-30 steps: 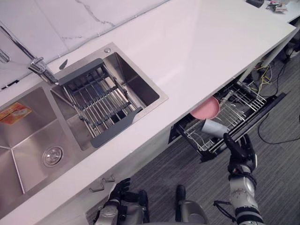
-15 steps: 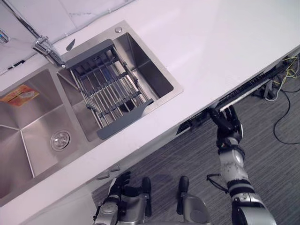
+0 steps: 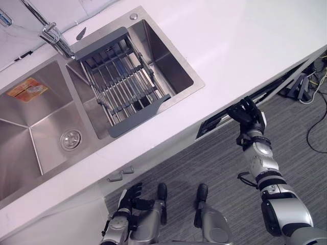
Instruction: Walk over to the sink, pick up the cup, carry it to the dishwasher, place the cup inside the dishwasher, then close the dishwasher door
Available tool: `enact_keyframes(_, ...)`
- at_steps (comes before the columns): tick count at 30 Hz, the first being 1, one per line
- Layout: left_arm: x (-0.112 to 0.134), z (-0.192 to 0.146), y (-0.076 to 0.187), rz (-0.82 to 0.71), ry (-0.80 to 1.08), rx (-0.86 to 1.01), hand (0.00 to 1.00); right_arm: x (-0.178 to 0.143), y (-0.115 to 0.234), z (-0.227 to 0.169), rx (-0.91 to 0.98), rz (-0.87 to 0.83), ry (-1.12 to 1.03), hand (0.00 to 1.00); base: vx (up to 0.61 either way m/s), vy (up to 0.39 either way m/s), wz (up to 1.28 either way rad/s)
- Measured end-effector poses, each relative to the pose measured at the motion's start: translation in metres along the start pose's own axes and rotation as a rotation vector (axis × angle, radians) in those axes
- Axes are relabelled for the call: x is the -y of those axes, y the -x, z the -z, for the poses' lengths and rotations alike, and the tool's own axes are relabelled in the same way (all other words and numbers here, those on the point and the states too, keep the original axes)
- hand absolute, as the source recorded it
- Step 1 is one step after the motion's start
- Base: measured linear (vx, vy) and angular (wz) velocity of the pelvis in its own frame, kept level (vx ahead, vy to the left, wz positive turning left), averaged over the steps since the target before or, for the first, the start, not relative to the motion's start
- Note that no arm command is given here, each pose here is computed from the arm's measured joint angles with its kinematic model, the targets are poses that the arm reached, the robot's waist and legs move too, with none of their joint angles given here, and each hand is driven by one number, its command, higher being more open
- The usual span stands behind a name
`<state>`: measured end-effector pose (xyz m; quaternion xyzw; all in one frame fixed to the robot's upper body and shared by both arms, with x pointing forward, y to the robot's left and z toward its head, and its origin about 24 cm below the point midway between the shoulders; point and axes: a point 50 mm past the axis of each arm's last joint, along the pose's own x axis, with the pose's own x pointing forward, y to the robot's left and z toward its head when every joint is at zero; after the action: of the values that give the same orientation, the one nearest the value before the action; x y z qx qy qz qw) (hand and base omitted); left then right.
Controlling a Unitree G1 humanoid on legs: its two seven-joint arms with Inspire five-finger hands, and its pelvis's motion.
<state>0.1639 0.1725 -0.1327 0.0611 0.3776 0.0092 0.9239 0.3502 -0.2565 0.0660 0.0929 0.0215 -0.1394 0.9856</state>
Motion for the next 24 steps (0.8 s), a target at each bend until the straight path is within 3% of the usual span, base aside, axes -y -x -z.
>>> enact_keyframes(9,0.002,0.000,0.000,0.003,-0.011,-0.004,0.90,-0.001,0.018,0.017,-0.011,-0.061,0.124,0.90,0.02,-0.014,0.02)
enact_keyframes(17,0.001,0.006,0.000,0.005,-0.028,-0.044,0.90,-0.008,0.090,0.093,-0.188,-0.219,0.232,0.90,0.05,0.012,0.03)
enact_keyframes(24,-0.007,0.021,0.006,-0.009,-0.058,-0.098,0.90,0.010,0.142,0.131,-0.302,-0.139,0.332,0.90,0.02,0.016,-0.14)
